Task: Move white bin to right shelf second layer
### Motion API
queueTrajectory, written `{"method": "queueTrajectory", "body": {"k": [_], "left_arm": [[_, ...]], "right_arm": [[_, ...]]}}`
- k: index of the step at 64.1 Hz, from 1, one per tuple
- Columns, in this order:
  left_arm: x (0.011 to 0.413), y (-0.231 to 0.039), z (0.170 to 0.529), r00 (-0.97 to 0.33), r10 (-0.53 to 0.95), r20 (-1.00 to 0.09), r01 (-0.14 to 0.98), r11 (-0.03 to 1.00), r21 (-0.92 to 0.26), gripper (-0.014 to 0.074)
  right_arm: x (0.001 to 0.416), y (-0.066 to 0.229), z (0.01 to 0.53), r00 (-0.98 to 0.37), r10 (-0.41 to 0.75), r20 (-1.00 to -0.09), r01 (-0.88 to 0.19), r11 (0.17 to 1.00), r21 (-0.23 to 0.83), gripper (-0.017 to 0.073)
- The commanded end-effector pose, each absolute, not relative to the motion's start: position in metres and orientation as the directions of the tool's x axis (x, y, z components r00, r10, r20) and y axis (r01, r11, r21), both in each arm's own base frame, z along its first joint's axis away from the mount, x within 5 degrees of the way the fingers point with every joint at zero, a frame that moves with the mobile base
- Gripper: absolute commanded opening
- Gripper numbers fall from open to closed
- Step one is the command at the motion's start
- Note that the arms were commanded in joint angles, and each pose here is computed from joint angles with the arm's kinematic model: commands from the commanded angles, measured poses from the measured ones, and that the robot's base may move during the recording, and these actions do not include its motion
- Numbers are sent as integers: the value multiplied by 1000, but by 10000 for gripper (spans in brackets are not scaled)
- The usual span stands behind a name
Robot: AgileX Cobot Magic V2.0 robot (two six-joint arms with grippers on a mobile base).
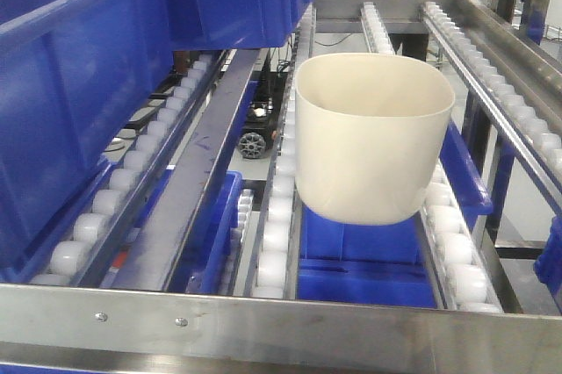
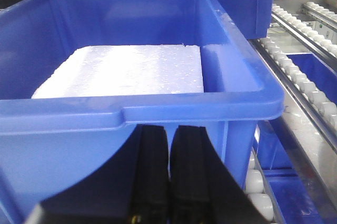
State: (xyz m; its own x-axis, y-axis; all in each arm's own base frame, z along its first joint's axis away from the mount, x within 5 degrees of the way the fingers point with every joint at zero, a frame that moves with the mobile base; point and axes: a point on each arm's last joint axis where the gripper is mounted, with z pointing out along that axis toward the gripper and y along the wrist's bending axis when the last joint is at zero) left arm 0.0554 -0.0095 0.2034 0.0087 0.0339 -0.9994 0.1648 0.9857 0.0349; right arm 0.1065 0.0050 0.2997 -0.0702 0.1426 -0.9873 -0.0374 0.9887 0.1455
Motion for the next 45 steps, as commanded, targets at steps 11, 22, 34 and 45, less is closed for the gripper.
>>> {"method": "queueTrajectory", "body": {"k": [11,22,34,45], "left_arm": [[56,-9,199,68,15,-998,157,987,26,85],[56,-9,199,68,15,-998,157,987,26,85],[56,-9,199,68,15,-998,157,987,26,85],[56,-9,199,68,15,-998,157,987,26,85]], "right_arm": [[106,3,315,35,142,-989,-37,989,141,53],[106,3,315,35,142,-989,-37,989,141,53],[106,3,315,35,142,-989,-37,989,141,53],[106,4,314,18,126,-992,-36,991,126,53]]}}
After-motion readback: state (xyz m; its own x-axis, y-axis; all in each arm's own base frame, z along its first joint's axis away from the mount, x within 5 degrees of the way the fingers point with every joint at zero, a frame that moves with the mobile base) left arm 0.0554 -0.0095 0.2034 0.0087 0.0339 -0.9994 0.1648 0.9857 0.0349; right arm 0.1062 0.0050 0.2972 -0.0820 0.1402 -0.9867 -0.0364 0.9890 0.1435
